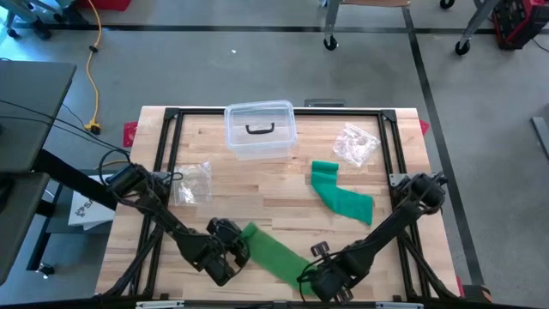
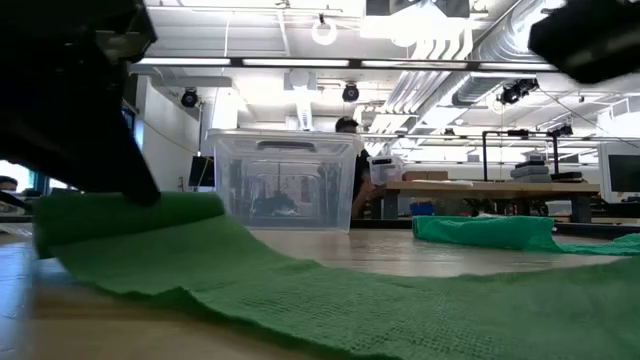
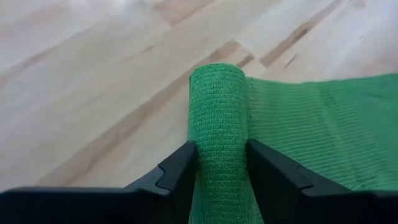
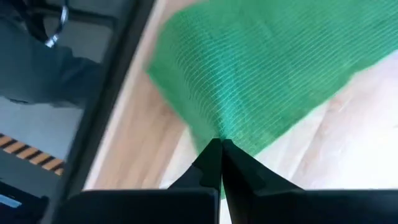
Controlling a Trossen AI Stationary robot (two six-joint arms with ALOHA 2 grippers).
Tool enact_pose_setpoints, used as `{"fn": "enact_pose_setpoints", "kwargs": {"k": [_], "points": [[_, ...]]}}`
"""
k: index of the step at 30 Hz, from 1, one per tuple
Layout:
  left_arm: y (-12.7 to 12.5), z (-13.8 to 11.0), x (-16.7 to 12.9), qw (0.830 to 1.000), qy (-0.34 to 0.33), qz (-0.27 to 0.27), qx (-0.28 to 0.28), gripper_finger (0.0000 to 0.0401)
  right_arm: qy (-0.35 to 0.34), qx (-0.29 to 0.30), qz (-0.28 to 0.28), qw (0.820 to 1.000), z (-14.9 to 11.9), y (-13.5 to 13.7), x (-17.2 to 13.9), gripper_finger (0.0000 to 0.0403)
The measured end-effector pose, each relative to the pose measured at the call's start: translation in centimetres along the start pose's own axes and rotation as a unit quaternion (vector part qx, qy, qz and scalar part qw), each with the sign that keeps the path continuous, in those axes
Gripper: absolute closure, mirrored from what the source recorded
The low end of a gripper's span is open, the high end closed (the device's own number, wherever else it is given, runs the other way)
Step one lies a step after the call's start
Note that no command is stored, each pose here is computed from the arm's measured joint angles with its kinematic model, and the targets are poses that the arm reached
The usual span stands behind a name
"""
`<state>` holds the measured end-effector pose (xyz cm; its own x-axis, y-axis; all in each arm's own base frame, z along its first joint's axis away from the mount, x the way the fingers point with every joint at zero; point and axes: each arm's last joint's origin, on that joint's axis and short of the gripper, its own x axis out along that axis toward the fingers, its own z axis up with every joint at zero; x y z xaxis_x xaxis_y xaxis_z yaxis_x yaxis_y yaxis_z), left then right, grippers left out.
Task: Roll bandage
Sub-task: Roll the green bandage
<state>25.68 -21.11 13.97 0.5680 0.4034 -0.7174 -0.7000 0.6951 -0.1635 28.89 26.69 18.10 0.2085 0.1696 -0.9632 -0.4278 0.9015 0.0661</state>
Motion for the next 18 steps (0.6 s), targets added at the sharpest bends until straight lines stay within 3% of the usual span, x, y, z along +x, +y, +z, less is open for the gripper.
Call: {"fn": "enact_pose_setpoints", "kwargs": {"k": [9,14,18], "points": [[-0.8,1.7,0.3,0.999,-0.013,0.003,0.031,0.0292,-0.054,-0.003,0.011,0.998,0.4,0.6,-2.4,0.0403],[-1.2,2.2,0.2,0.999,-0.016,-0.001,0.044,0.0305,-0.071,0.016,-0.031,0.997,0.6,0.3,-2.3,0.0399],[-1.2,2.3,0.3,0.999,-0.016,0.001,0.051,0.0314,-0.078,0.036,-0.05,0.995,0.6,0.2,-2.4,0.0373]]}}
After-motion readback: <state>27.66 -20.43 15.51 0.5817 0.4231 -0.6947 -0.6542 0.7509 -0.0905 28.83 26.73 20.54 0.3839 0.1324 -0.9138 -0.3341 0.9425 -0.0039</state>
